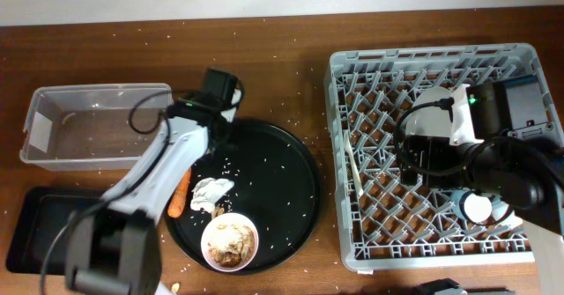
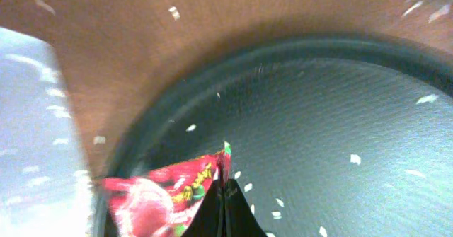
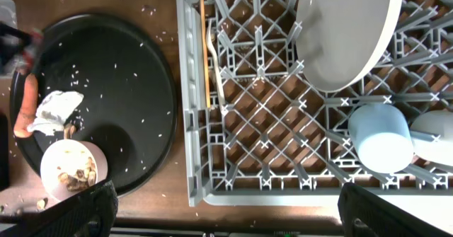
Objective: Sort waste into correct bins and load items into the dishwasher rack
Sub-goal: 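Carry the red wrapper to the clear bin and release it, then grasp the carrot on the round tray with the left gripper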
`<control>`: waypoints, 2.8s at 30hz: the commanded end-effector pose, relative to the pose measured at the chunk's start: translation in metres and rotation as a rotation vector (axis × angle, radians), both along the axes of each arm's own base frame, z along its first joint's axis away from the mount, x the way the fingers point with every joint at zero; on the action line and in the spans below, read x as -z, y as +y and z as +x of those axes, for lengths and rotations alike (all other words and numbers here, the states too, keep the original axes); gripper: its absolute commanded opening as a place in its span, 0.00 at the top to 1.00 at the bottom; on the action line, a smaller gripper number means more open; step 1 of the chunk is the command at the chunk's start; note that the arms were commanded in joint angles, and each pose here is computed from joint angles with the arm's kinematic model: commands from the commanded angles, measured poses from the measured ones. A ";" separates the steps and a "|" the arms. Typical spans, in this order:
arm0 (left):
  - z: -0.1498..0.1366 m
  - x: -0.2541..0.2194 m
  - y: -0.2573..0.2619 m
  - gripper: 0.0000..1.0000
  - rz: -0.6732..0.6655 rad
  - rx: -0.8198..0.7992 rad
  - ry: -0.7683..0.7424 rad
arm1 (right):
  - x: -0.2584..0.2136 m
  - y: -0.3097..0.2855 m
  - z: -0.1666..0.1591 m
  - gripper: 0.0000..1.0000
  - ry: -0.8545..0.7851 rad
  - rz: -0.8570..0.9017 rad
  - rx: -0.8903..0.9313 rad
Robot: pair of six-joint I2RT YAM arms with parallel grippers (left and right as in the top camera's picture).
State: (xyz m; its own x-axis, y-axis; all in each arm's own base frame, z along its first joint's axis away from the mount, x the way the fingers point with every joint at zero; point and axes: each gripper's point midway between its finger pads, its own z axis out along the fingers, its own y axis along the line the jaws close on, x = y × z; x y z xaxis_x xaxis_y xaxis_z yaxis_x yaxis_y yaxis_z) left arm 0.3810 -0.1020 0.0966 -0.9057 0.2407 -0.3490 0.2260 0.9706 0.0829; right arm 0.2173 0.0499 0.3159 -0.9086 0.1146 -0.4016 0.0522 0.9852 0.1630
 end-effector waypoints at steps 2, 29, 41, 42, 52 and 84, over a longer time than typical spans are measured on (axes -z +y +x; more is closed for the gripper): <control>0.006 -0.076 0.020 1.00 -0.026 -0.034 -0.178 | -0.001 -0.001 0.000 0.01 -0.004 -0.001 0.007; 0.055 -0.063 0.162 0.70 0.049 -0.281 -0.248 | -0.001 0.001 0.005 0.01 -0.014 0.004 0.006; -0.084 -0.022 0.035 0.39 -0.170 -0.262 0.258 | 0.000 0.002 0.002 0.01 0.002 0.008 0.002; -0.094 -0.011 0.033 0.41 -0.166 -0.288 0.292 | 0.000 0.001 0.002 0.01 0.003 0.008 0.002; -0.130 0.083 0.047 0.58 -0.129 -0.503 0.310 | 0.000 0.001 0.002 0.01 0.004 0.007 0.003; -0.058 -0.078 0.084 0.39 -0.135 -0.396 0.150 | 0.002 0.001 -0.002 0.01 0.020 0.004 0.003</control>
